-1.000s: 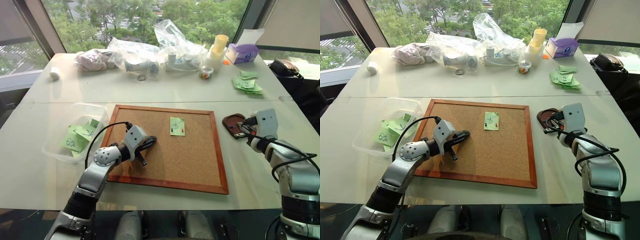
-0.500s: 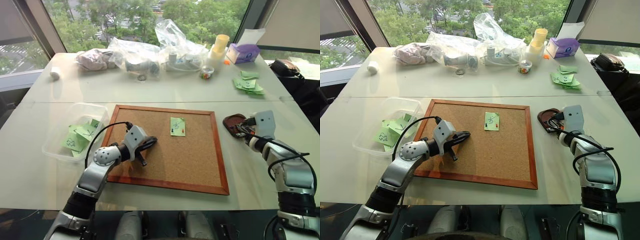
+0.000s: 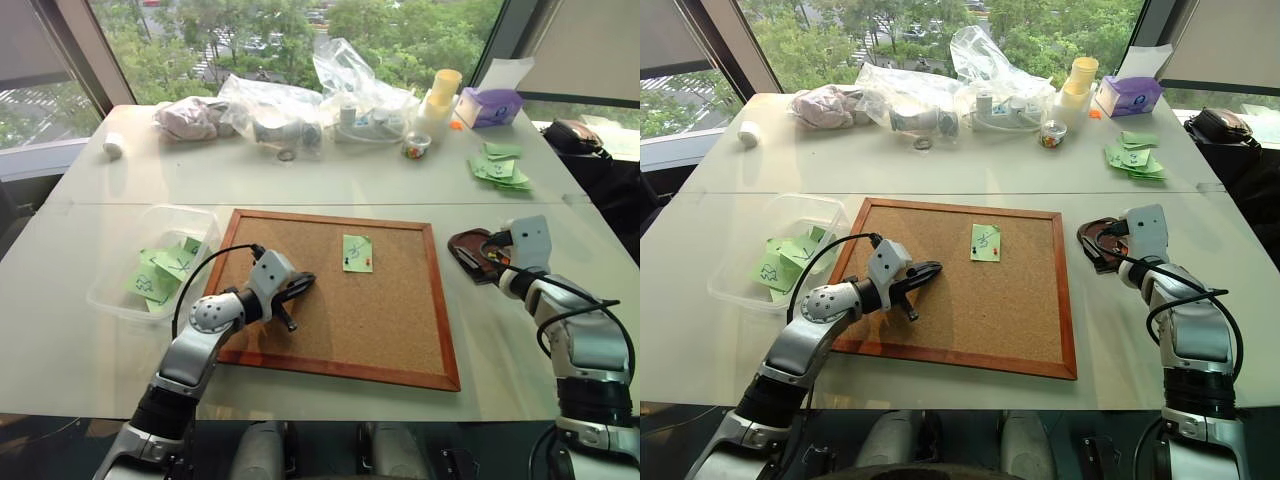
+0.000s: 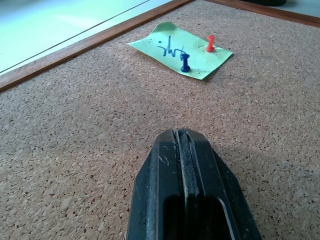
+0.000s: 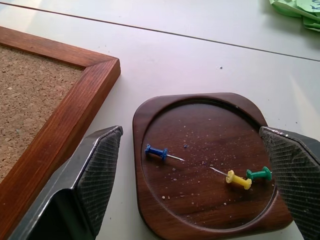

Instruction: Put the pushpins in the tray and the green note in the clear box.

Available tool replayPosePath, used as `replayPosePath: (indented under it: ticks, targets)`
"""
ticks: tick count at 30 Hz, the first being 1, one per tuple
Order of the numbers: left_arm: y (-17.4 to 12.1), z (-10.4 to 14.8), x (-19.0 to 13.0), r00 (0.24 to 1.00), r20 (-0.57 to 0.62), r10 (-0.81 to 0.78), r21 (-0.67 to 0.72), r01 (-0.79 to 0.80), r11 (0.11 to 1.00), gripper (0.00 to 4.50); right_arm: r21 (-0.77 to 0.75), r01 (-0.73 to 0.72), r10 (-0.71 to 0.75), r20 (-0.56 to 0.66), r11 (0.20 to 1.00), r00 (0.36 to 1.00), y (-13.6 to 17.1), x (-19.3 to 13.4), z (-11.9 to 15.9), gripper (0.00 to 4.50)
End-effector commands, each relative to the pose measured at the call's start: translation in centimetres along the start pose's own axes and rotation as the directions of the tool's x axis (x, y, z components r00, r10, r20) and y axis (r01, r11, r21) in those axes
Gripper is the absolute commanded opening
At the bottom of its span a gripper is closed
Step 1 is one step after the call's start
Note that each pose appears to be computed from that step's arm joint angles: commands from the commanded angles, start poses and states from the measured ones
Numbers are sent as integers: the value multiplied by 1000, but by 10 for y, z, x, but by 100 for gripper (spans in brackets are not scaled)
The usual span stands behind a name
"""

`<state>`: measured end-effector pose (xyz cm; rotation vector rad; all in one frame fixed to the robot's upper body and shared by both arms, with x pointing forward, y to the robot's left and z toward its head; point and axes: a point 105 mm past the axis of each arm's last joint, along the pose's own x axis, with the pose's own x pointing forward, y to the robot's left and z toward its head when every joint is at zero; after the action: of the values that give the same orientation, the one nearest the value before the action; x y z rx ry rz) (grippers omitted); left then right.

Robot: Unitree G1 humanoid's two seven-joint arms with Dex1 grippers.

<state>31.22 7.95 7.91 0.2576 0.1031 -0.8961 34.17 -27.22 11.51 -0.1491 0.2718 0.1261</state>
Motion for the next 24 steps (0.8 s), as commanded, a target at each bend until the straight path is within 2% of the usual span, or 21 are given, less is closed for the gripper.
replayPosePath:
  ticks: [1, 4, 8, 11, 13, 14, 24]
  targets:
    - [-7, -25, -1, 996, -83, -12, -60, 7, 998, 0, -31, -179, 181, 118, 983, 976, 35, -9, 34, 446]
    - [-7, -26, -3, 996, -86, -9, -60, 4, 998, 0, -23, -306, 306, 130, 952, 943, 74, -11, 34, 446]
    - [-6, -26, -6, 996, -93, -9, -57, 3, 998, 0, -53, -379, 383, 107, 924, 918, 110, -9, 25, 446]
    - [-6, -27, -10, 995, -103, -13, -52, 8, 999, 0, -43, -417, 419, 115, 908, 901, 135, -4, 23, 358]
    - [-5, -27, -10, 995, -104, -10, -52, 5, 999, 0, -71, -435, 441, 112, 898, 891, 145, -3, 22, 262]
    - [-5, -27, -11, 995, -104, -9, -52, 3, 999, 0, -80, -437, 444, 109, 896, 890, 148, -1, 21, 228]
    - [-4, -27, -12, 995, -103, 11, -55, -17, 998, 0, -128, -464, 477, 103, 876, 873, 162, 10, 16, 228]
